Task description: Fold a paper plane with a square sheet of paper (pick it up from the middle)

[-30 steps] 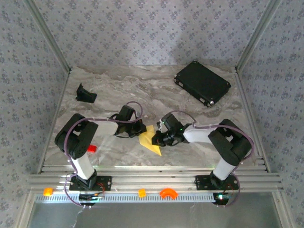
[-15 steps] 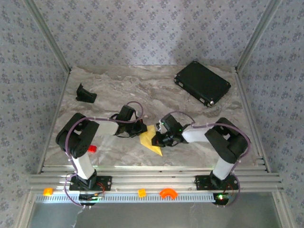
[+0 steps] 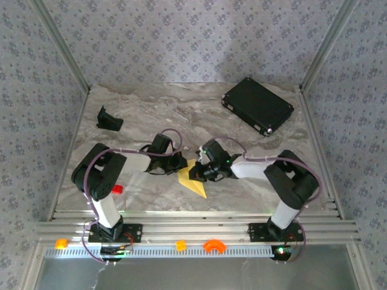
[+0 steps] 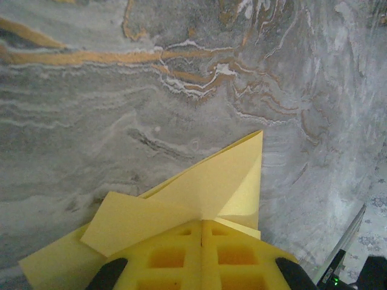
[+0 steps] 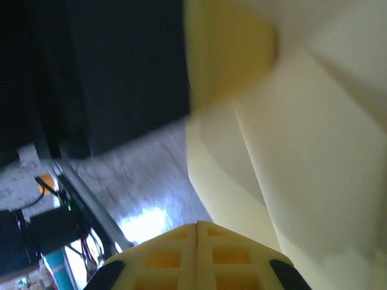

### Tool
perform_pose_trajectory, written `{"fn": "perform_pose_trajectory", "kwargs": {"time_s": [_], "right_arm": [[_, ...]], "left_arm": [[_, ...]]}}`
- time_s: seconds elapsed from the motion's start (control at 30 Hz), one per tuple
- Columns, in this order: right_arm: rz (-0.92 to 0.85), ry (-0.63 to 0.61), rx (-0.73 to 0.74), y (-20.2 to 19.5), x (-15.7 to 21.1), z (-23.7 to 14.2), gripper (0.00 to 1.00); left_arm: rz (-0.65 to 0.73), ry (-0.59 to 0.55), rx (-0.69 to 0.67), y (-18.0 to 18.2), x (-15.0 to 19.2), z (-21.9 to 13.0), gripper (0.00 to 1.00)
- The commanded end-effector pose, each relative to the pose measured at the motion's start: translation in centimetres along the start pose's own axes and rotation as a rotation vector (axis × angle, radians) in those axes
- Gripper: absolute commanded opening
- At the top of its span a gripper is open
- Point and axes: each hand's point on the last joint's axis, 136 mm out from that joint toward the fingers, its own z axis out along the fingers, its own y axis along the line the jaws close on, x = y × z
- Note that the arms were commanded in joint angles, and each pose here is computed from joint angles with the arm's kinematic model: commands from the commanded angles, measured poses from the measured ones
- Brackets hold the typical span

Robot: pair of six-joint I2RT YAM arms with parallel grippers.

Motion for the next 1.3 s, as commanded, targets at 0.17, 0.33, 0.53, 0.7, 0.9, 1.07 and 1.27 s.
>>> {"fn": "perform_pose_trajectory", "kwargs": {"time_s": [0.17, 0.33, 0.53, 0.7, 0.9, 1.07, 1.27], "right_arm": [[0.068, 0.089, 0.064, -4.3, 2.7, 1.4, 0.06], [0.055, 0.107, 0.086, -5.6, 7.0, -0.7, 0.08], [0.068, 0.099, 0.094, -7.6, 10.9, -3.2, 0.08], [0.070, 0.045, 0.070, -6.3, 10.4, -5.0, 0.15], [0.148, -0.029, 0.097, -5.2, 8.4, -6.9, 0.35], [0.212, -0.008, 0.052, -4.5, 8.1, -6.5, 0.42], [0.247, 0.059, 0.060, -4.7, 8.8, -5.2, 0.42]], "left_arm": [[-0.063, 0.030, -0.152, 4.8, 1.5, 0.6, 0.00], [-0.074, 0.029, -0.186, 5.9, 1.3, 0.4, 0.00], [-0.084, 0.036, -0.176, 5.9, 1.4, 0.4, 0.00], [-0.094, 0.041, -0.155, 5.5, 1.5, 0.4, 0.00], [-0.132, 0.044, -0.124, 4.9, 1.5, 0.4, 0.00], [-0.164, 0.056, -0.116, 4.7, 1.8, 0.4, 0.00], [-0.177, 0.068, -0.117, 5.0, 2.2, 0.5, 0.00]]}}
